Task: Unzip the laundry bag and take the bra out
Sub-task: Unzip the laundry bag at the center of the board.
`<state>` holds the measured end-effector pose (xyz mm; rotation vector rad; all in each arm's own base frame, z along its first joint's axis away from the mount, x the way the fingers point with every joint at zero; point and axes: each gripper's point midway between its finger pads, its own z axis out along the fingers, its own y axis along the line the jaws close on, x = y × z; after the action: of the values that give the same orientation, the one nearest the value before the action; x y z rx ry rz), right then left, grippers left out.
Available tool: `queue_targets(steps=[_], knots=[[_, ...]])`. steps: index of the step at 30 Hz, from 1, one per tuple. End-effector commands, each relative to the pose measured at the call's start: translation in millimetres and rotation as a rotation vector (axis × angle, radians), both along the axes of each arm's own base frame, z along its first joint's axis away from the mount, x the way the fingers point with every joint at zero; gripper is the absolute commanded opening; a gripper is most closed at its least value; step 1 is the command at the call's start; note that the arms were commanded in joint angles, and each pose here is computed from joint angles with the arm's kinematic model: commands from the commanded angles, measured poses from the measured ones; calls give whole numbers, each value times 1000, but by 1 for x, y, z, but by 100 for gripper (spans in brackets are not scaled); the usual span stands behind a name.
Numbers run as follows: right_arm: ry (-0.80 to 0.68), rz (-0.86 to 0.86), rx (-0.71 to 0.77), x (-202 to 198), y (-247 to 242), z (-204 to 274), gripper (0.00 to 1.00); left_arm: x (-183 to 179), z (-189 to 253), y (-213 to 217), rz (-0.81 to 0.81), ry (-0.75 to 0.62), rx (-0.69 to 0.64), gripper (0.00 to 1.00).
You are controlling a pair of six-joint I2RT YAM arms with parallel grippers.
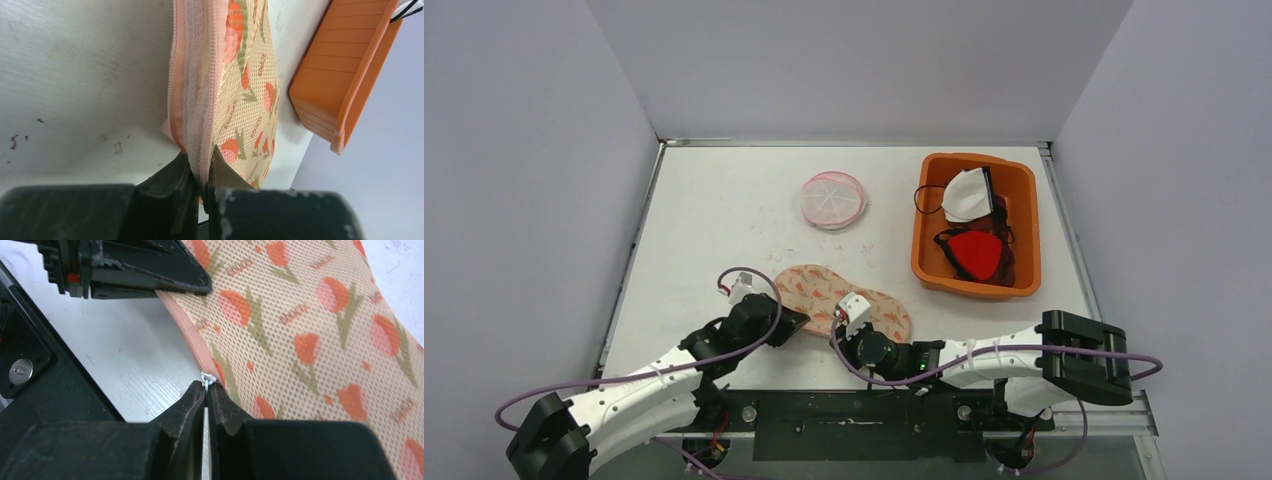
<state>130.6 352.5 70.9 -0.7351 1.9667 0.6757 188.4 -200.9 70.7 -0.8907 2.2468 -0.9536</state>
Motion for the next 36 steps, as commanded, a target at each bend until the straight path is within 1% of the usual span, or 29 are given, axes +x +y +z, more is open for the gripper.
queue_targets(steps=[1, 8, 12, 18, 21, 25, 26, 28, 30, 34, 36], knots=[[-3, -41, 1, -2, -17, 3, 5, 12, -7, 35, 138, -27, 112, 0], [1, -87, -2, 0, -35, 5, 5, 12, -8, 51, 177, -30, 131, 0], [0, -105, 0, 1, -43, 5, 5, 15, -6, 56, 171, -45, 149, 0], [-1, -115, -4, 1, -49, 3, 5, 26, 7, 49, 65, -102, 187, 0], [0, -116, -6, 1, -50, 1, 5, 34, 8, 47, 27, -100, 222, 0], [2, -116, 0, 0, -50, 1, 5, 47, 9, 44, -2, -99, 236, 0], [4, -115, 3, 0, -49, 1, 5, 51, 10, 42, -9, -101, 233, 3], [6, -113, 5, 0, -48, 1, 5, 55, 10, 39, -19, -100, 234, 12], [7, -104, 7, -1, -45, 2, 5, 59, 13, 37, -32, -104, 234, 28], [12, -90, 15, -3, -39, 2, 5, 54, 20, 31, -81, -103, 218, 71], [12, -82, 20, -3, -36, 2, 5, 46, 22, 31, -104, -89, 213, 84]])
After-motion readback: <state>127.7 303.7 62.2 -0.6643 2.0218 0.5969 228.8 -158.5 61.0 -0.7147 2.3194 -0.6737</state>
